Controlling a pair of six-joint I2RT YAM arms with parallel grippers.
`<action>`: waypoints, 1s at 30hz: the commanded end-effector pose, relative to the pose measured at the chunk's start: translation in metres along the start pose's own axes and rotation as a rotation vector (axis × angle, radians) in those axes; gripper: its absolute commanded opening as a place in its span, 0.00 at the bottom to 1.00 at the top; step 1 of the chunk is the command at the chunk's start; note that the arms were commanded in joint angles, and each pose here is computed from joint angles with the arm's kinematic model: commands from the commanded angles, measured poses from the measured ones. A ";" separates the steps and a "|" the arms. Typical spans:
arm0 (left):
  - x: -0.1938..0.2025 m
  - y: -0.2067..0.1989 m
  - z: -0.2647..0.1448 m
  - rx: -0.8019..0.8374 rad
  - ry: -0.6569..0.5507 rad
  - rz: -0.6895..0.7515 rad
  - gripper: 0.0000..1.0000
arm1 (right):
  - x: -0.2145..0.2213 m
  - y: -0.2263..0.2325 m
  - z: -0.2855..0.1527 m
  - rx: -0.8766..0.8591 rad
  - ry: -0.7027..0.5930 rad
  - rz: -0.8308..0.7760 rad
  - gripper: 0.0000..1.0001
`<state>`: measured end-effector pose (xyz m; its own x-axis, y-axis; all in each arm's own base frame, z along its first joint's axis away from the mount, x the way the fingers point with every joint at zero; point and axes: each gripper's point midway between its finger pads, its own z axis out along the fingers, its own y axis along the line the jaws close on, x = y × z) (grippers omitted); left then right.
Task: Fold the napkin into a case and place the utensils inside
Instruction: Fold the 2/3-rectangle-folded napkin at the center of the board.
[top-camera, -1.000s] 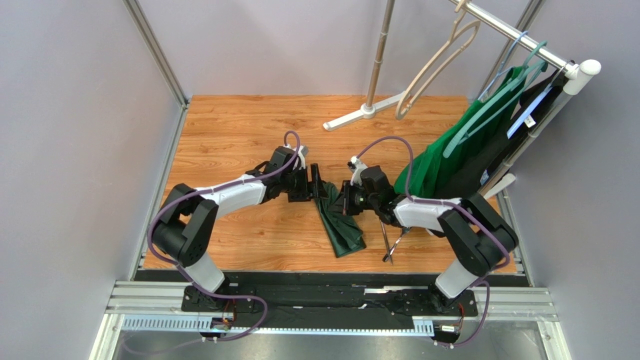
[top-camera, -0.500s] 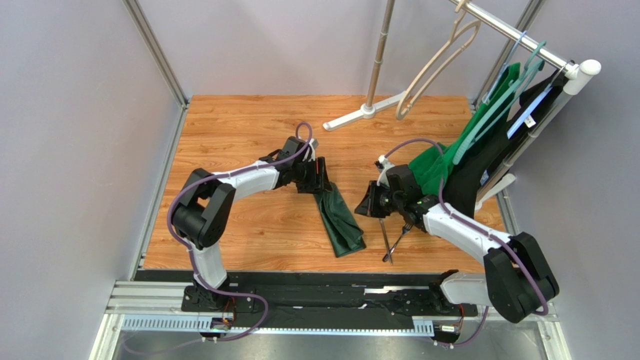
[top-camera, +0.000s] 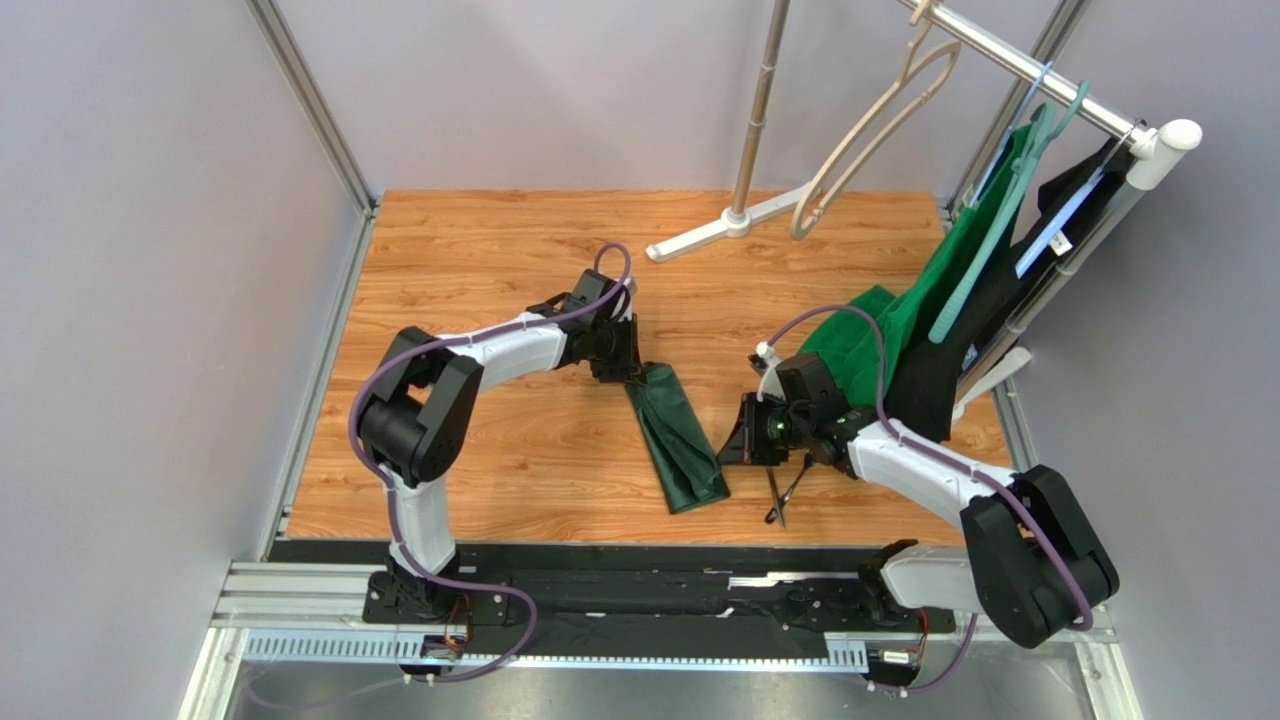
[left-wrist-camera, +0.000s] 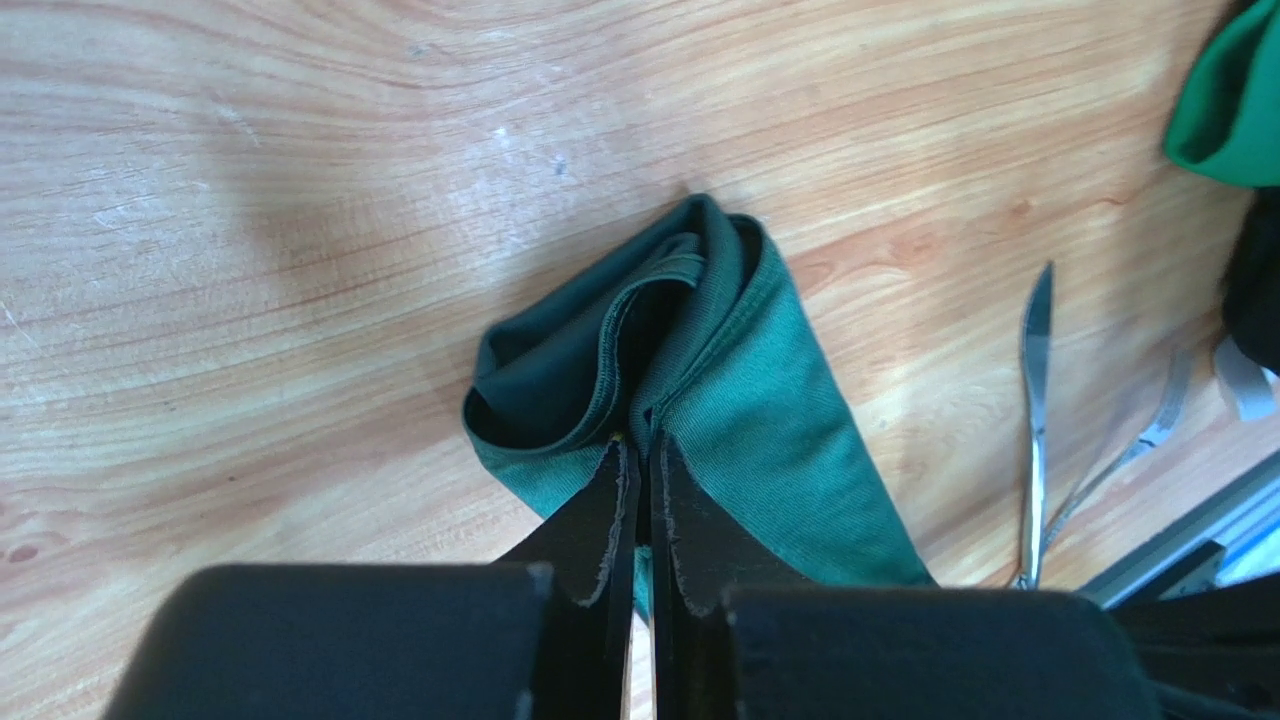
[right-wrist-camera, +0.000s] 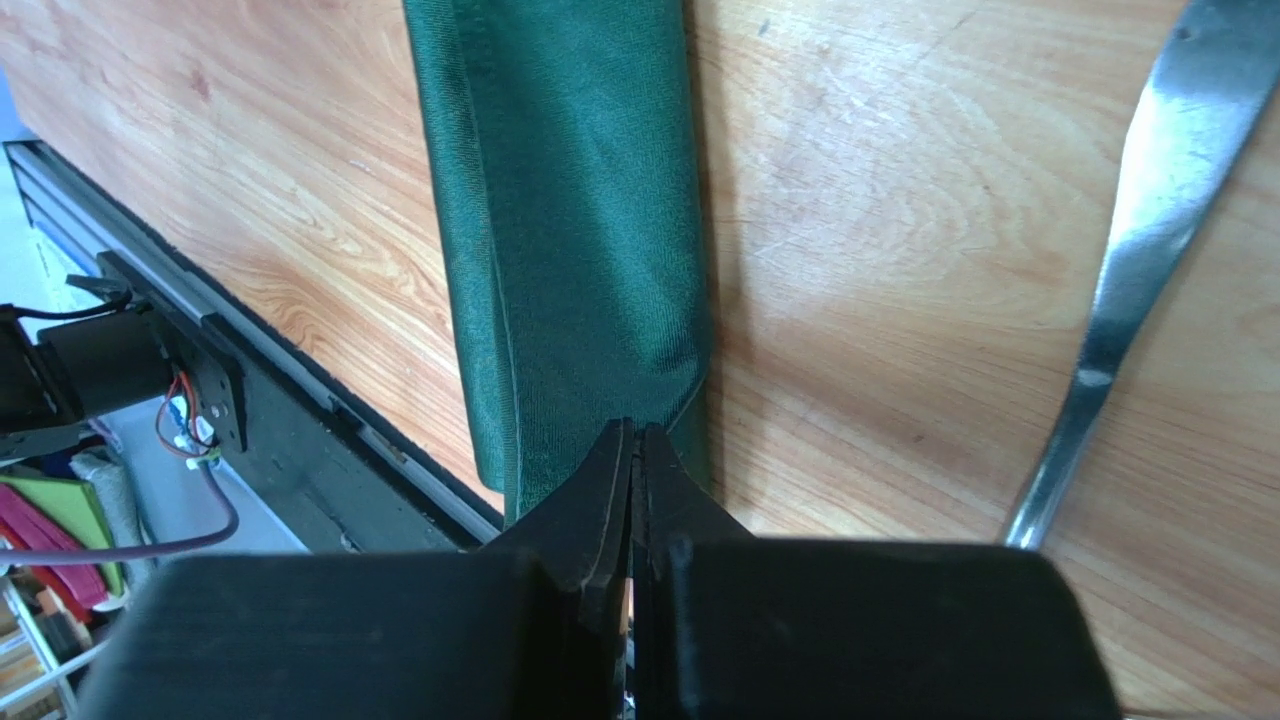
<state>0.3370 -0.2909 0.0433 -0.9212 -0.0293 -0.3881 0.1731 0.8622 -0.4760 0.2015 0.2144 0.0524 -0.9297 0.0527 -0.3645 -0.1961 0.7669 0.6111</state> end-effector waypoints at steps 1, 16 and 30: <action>-0.007 0.004 0.005 0.006 -0.010 0.025 0.02 | -0.010 0.020 0.001 -0.096 -0.026 -0.019 0.00; -0.010 0.019 0.010 0.057 -0.024 -0.032 0.00 | 0.017 0.057 0.031 -0.182 0.036 -0.002 0.00; -0.022 0.004 -0.021 0.092 -0.090 0.002 0.55 | 0.018 0.046 0.037 -0.134 0.017 -0.036 0.00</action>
<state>0.3483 -0.2796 0.0308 -0.9205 -0.0668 -0.3850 0.1659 0.8253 -0.5398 0.1749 0.2719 0.0248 -0.9592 0.0024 -0.2828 -0.2049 0.6834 0.7007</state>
